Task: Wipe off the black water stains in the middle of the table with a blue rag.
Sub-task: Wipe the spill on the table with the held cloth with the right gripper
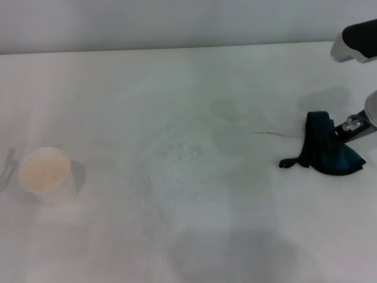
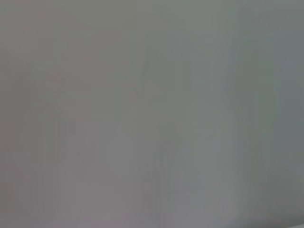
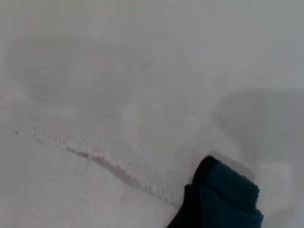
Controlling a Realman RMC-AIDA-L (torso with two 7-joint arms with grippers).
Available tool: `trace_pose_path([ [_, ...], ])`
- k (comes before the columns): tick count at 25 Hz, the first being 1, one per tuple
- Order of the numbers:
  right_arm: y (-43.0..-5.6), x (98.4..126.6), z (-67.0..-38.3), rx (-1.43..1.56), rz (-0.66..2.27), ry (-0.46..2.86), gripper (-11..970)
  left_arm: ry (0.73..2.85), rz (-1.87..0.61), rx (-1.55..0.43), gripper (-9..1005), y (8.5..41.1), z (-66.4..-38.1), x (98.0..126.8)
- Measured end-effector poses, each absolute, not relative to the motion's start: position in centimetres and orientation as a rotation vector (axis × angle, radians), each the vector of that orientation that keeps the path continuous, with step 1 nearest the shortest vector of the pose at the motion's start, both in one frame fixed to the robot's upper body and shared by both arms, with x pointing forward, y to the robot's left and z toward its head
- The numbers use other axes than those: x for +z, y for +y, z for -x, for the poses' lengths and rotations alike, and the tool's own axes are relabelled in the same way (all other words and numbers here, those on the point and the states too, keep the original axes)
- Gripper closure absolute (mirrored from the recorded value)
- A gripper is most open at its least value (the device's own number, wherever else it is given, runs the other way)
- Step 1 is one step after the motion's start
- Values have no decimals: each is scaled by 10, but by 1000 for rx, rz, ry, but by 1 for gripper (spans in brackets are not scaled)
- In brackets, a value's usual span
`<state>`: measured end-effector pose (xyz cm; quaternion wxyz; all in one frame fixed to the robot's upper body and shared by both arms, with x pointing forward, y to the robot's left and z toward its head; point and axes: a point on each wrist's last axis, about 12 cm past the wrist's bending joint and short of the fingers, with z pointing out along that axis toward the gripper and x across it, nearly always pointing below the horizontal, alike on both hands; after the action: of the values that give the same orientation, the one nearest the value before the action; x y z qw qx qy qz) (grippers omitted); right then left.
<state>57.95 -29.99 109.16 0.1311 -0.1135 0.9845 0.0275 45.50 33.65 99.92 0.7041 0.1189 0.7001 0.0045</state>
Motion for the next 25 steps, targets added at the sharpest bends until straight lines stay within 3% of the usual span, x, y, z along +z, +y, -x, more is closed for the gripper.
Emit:
trace_pose_path([
  [11, -283, 1095, -583, 135, 395, 2843, 883, 1555, -266, 8, 120, 335, -456, 999],
  [18, -239, 1095, -603, 184, 557, 2811, 884, 1560, -259, 7, 120, 335, -452, 998],
  [25, -190, 1099, -606, 262, 749, 2765, 885, 1561, -255, 3, 120, 334, -452, 997],
])
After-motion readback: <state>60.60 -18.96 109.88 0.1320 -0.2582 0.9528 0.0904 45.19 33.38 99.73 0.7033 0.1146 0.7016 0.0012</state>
